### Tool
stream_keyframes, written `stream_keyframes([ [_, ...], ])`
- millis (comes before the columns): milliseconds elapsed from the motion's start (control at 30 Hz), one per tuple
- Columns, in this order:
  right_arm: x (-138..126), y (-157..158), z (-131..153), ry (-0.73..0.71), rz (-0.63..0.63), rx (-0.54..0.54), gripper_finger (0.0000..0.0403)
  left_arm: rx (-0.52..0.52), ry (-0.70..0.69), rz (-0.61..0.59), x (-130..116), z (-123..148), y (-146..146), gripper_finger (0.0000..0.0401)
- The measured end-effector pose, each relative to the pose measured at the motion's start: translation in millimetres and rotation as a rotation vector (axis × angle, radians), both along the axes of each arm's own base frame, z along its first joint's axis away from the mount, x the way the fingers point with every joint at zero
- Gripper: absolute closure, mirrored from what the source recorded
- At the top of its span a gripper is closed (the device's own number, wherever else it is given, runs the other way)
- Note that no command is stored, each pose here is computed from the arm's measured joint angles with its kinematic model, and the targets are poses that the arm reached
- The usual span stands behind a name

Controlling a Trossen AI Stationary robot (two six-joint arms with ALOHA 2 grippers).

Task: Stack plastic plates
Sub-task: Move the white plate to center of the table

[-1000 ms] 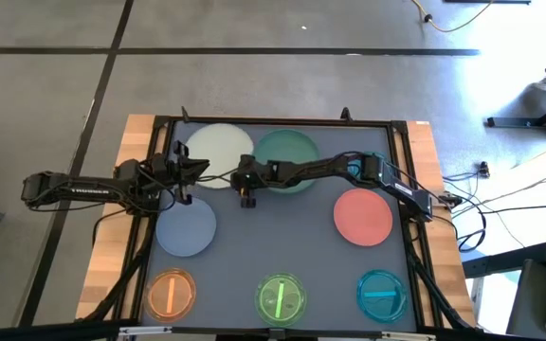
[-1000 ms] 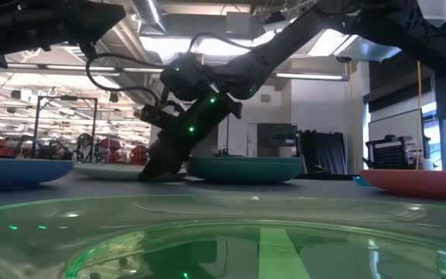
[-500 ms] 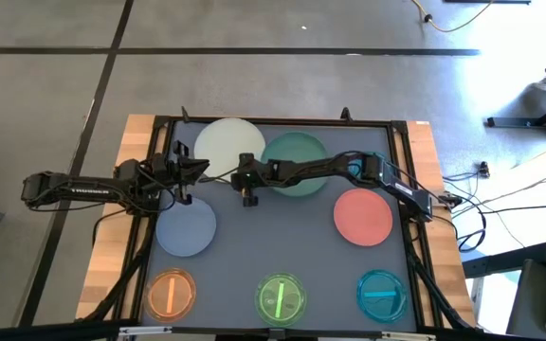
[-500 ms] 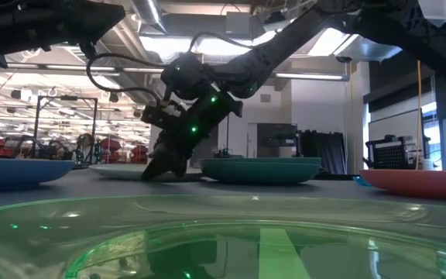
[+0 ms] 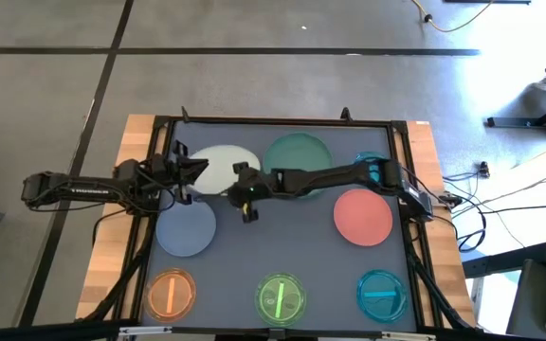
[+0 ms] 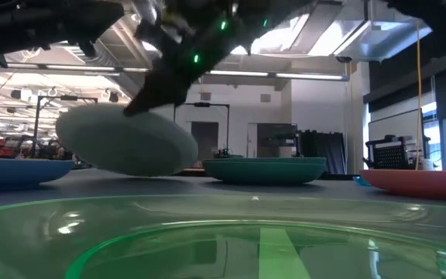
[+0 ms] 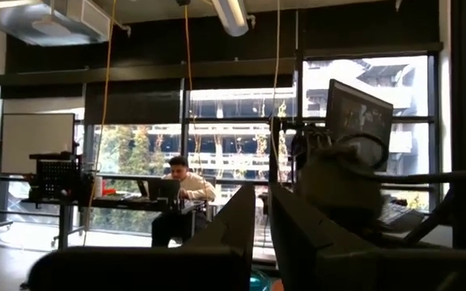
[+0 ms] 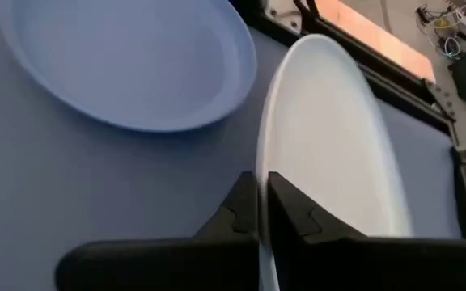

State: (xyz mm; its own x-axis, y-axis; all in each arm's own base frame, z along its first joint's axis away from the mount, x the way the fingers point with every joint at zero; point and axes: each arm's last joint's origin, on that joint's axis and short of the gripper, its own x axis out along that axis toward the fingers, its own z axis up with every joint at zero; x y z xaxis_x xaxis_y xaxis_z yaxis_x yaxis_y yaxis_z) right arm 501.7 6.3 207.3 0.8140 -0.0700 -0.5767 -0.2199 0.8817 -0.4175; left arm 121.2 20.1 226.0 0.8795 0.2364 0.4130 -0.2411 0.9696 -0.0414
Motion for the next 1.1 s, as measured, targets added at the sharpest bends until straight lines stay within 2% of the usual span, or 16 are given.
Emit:
stream_keyframes([
  [200,-17.2,44.5,21.6,0.057,0.076,-0.002,0.0402,0.001,-0.031,-0.002,-3.3,3.0,-0.5,0.0369],
  [567,-64.0,111.9,49.7,0.242,0.116,0.139,0.0402,-0.015,-0.034,-0.011,-3.2,2.9,-0.5,0.0369],
  [767,-82.0,139.5,46.3,0.343,0.093,0.202,0.0402,-0.016,-0.034,-0.011,-3.2,2.9,-0.5,0.0369],
  [933,-95.2,149.3,30.1,0.407,0.013,0.272,0.0402,-0.019,-0.035,-0.013,-3.2,2.9,-0.5,0.0369],
  [1100,-110.1,161.5,19.2,0.378,-0.069,0.354,0.0403,-0.078,-0.036,-0.051,-2.4,1.7,-1.9,0.0369],
])
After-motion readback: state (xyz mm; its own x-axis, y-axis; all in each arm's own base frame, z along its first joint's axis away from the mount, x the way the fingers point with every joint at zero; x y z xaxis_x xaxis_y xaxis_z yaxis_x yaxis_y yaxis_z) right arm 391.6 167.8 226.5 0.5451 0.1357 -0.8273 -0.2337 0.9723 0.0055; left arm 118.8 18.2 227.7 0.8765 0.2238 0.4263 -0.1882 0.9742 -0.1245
